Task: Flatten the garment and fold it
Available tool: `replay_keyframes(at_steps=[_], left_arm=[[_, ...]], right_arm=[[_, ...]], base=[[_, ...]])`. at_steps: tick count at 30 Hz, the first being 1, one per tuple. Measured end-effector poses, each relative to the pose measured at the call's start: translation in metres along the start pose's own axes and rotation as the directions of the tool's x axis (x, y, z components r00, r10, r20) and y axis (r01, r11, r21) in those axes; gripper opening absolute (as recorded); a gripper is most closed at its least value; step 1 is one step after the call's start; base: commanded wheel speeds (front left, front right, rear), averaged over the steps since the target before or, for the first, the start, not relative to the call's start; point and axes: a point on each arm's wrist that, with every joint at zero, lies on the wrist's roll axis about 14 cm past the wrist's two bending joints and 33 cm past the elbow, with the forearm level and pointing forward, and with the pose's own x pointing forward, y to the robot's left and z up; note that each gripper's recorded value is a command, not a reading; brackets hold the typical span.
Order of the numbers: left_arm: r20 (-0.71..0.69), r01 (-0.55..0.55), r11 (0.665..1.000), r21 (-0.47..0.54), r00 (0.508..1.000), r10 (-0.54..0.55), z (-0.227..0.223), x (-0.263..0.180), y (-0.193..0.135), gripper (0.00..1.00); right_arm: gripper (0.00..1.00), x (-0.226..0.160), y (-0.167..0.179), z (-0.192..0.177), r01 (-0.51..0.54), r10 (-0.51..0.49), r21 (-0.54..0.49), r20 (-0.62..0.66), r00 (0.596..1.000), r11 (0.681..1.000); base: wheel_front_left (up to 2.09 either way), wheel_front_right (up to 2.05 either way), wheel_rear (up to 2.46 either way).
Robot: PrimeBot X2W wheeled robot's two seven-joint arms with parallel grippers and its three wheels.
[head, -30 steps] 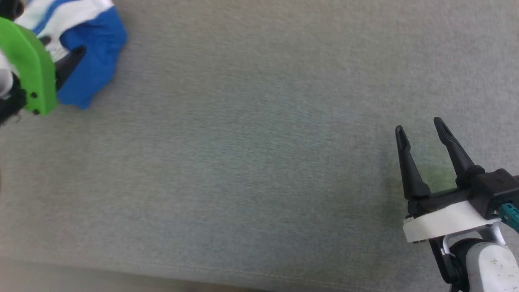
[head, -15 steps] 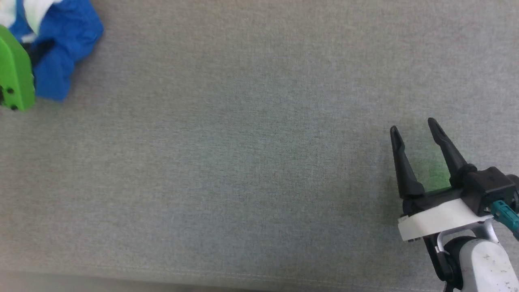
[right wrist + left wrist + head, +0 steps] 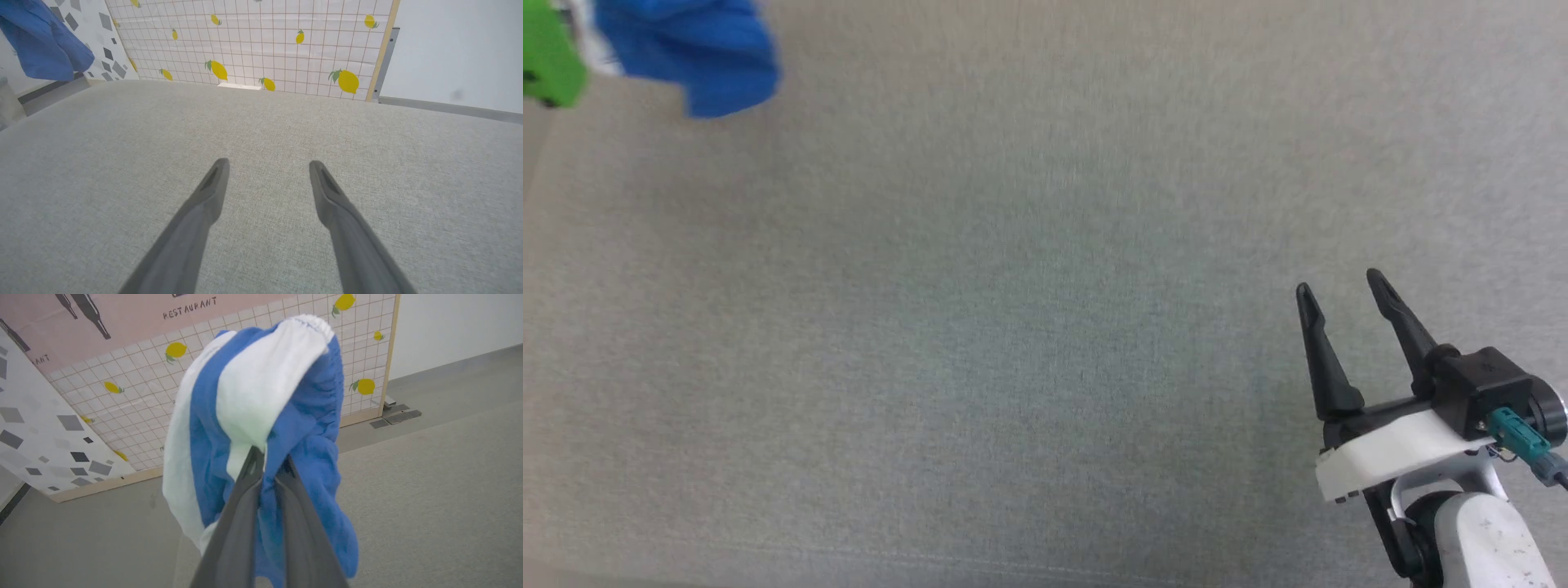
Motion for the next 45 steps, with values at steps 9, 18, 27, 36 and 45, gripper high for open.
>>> replay_keyframes(at_steps=[9,18,27,36,45], left_arm=[[0.224,0.146,0.989,0.002,0.964,-0.142,0.081,-0.019,-0.086,0.00],[0.147,0.431,0.902,0.007,0.892,-0.428,0.045,-0.009,-0.233,0.00],[0.009,0.685,0.725,-0.072,0.728,-0.686,-0.033,-0.026,-0.374,1.00],[0.055,0.706,0.693,-0.145,0.705,-0.707,-0.044,-0.028,-0.399,1.00],[0.162,0.471,0.866,-0.169,0.880,-0.447,-0.018,-0.010,-0.311,1.00]], right_arm=[[1.00,-0.025,0.000,0.041,0.020,-0.019,-0.010,0.101,0.995,1.000],[1.00,-0.052,-0.030,0.052,0.130,-0.128,-0.002,0.136,0.982,0.992],[1.00,-0.077,-0.072,0.042,0.268,-0.265,-0.007,0.129,0.956,0.963],[1.00,-0.091,-0.088,0.027,0.326,-0.324,-0.005,0.090,0.942,0.945],[1.00,-0.091,-0.076,0.034,0.291,-0.289,-0.008,0.097,0.952,0.957]], base=[[0.00,0.00,0.00],[0.00,0.00,0.00],[0.00,0.00,0.00],[0.00,0.00,0.00],[0.00,0.00,0.00]])
